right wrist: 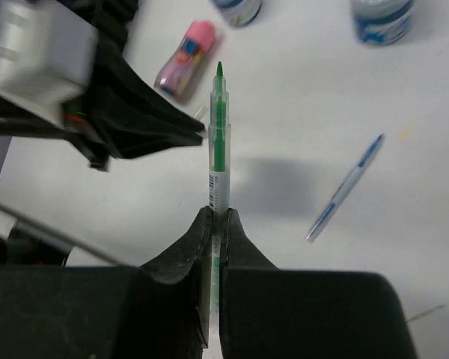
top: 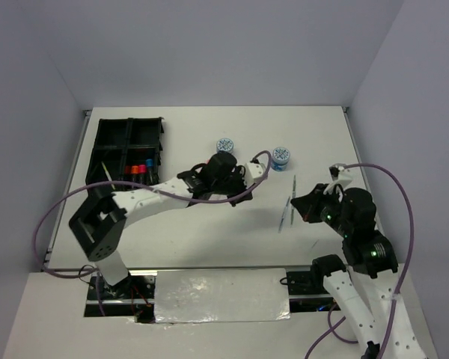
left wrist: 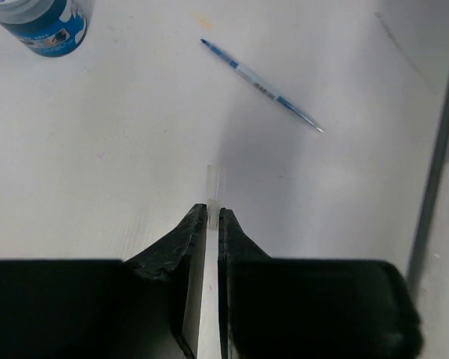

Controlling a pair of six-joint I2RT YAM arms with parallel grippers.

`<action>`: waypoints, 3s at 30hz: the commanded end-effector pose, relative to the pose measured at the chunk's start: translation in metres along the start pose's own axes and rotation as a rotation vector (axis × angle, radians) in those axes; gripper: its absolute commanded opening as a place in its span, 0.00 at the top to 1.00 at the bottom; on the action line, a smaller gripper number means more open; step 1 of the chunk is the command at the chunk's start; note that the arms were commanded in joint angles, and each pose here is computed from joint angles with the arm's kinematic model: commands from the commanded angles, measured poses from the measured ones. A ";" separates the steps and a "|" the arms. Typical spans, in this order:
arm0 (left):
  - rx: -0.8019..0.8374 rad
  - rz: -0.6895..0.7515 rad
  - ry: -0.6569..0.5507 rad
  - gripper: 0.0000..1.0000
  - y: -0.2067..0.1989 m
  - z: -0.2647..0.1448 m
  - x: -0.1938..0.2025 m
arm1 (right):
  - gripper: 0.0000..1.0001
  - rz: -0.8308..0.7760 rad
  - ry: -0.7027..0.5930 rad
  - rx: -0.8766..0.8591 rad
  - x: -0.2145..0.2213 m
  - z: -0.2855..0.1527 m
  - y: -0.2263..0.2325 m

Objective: Sort the stationery into containers
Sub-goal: Pick up the pen cap from the center of the board, then close the pen cap on the pen.

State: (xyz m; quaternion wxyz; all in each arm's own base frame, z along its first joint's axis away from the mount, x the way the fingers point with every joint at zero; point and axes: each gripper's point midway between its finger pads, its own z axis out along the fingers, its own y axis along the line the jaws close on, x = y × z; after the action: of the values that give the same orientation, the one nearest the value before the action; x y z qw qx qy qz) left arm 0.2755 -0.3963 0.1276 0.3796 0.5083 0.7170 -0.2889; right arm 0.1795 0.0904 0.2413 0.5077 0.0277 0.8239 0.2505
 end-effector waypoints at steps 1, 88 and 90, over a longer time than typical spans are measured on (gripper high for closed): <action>0.023 -0.001 -0.058 1.00 -0.018 -0.042 -0.022 | 1.00 -0.038 0.081 -0.208 0.013 0.016 0.030; 0.167 0.641 -0.029 1.00 -0.132 -0.232 0.012 | 1.00 -0.519 0.757 -1.198 0.147 -0.083 0.205; 0.176 0.675 -0.021 1.00 -0.132 -0.232 0.013 | 1.00 -0.501 0.798 -1.196 0.149 -0.085 0.206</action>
State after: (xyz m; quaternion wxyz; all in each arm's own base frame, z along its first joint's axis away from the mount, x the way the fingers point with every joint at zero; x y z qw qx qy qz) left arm 0.0844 -0.2376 0.2421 0.3963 0.7301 0.5091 -0.2253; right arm 0.0008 0.2750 0.2242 0.1538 -0.5329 0.6760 0.4852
